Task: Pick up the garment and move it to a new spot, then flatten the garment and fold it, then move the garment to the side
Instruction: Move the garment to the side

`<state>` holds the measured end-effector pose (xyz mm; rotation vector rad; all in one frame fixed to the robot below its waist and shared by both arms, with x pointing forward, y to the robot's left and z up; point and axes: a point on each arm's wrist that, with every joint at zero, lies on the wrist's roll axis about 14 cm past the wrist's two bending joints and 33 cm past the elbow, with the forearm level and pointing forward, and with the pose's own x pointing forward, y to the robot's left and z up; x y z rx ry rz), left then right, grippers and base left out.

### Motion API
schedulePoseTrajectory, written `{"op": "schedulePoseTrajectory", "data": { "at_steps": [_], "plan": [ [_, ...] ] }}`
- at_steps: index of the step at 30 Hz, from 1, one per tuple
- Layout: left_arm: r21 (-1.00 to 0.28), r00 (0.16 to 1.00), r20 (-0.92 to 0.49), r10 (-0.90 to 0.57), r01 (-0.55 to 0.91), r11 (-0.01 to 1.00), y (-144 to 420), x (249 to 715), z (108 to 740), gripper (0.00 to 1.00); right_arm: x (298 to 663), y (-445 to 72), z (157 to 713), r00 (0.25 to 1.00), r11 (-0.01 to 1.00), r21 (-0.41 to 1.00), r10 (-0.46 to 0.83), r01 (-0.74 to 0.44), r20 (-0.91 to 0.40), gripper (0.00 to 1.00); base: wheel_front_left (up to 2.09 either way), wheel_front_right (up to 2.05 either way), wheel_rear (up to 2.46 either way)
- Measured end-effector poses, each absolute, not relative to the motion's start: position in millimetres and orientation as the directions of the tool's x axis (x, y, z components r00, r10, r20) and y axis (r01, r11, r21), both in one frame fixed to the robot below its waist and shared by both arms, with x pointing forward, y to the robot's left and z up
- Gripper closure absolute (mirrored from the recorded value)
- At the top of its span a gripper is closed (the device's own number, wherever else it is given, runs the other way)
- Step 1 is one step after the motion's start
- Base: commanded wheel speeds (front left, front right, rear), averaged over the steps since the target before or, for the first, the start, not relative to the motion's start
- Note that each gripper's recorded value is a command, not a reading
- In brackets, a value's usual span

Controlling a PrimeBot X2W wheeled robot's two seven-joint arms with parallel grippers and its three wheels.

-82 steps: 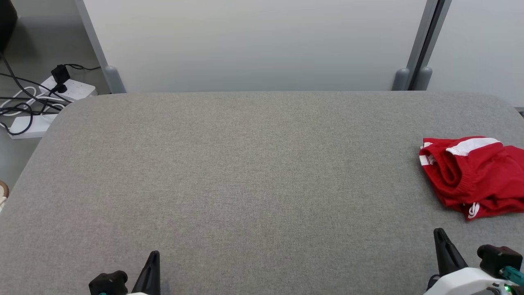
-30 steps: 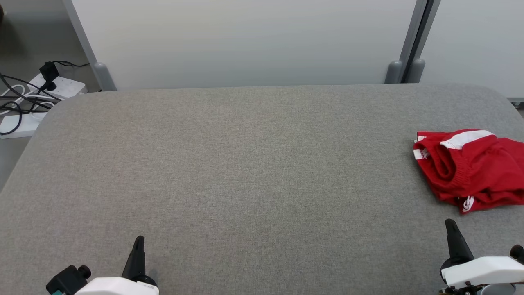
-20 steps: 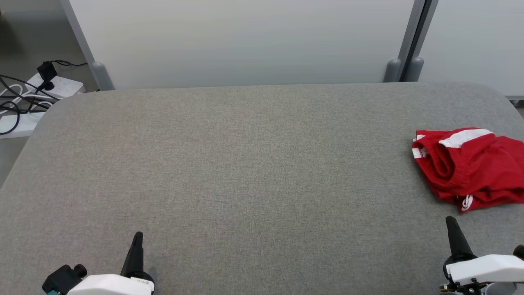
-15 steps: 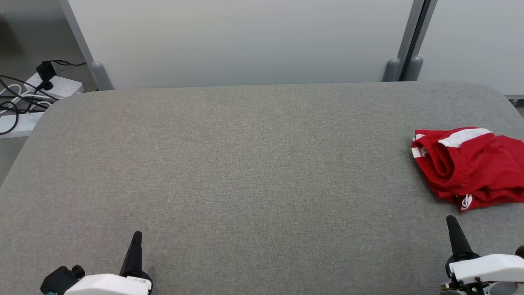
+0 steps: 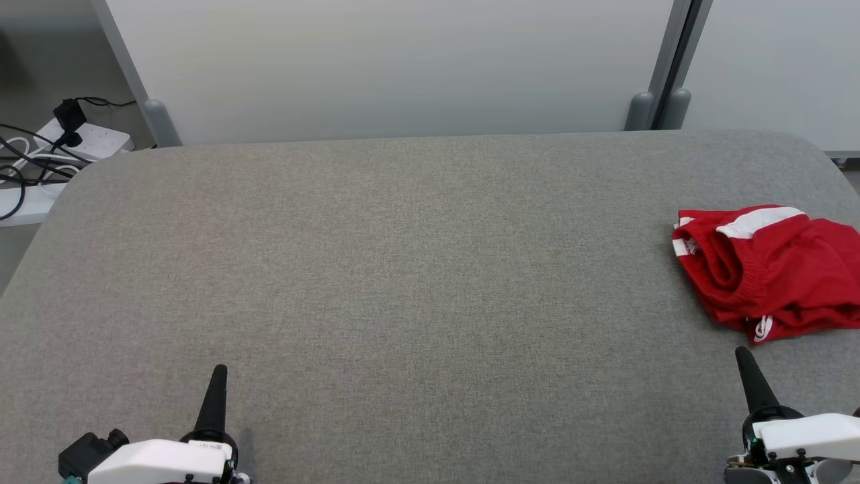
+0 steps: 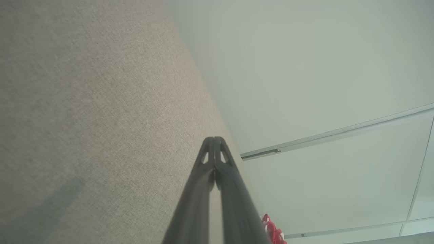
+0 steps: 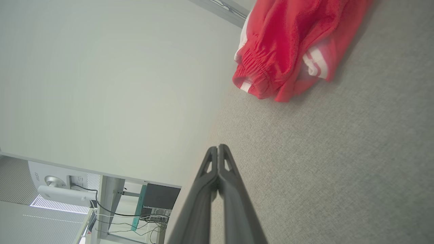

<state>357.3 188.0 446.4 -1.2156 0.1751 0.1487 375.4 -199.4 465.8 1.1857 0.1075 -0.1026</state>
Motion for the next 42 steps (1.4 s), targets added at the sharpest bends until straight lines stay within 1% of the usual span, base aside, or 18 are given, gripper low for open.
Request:
{"op": "schedulePoseTrajectory", "data": {
  "at_steps": [12, 13, 19, 31, 34, 42],
  "plan": [
    [-0.960, 0.983, -0.186, -0.002, -0.181, 0.215, 185.9, 361.1, 453.2, 1.00, 375.5, -201.5, 468.5, 0.991, 0.240, 0.962, -0.024, 0.131, -0.129, 1.00, 0.00, 0.00, 0.00],
    [-0.960, 0.983, -0.186, -0.002, -0.181, 0.215, 185.9, 361.1, 453.2, 1.00, 375.5, -201.5, 468.5, 0.991, 0.240, 0.962, -0.024, 0.131, -0.129, 1.00, 0.00, 0.00, 0.00],
    [-0.978, 0.988, -0.157, -0.012, -0.154, 0.142, 185.6, 367.0, 461.6, 1.00, 376.4, -204.2, 474.1, 0.994, 0.154, 0.982, -0.033, 0.112, -0.109, 1.00, 0.00, 0.00, 0.00],
    [-0.994, 0.993, -0.112, -0.025, -0.112, 0.015, 185.9, 371.7, 471.7, 1.00, 376.9, -203.7, 479.3, 0.996, 0.018, 0.996, -0.024, 0.087, -0.086, 1.00, 0.00, 0.00, 0.00],
    [-0.995, 0.995, -0.102, -0.024, -0.102, -0.014, 186.2, 372.5, 474.2, 1.00, 377.6, -204.0, 482.9, 0.997, -0.004, 0.997, -0.023, 0.074, -0.074, 1.00, 0.00, 0.00, 0.00],
    [-0.995, 0.995, -0.101, -0.023, -0.101, -0.015, 186.4, 372.6, 474.6, 1.00, 377.6, -204.1, 483.2, 0.997, -0.005, 0.997, -0.024, 0.073, -0.073, 1.00, 0.00, 0.00, 0.00]
  ]
}}
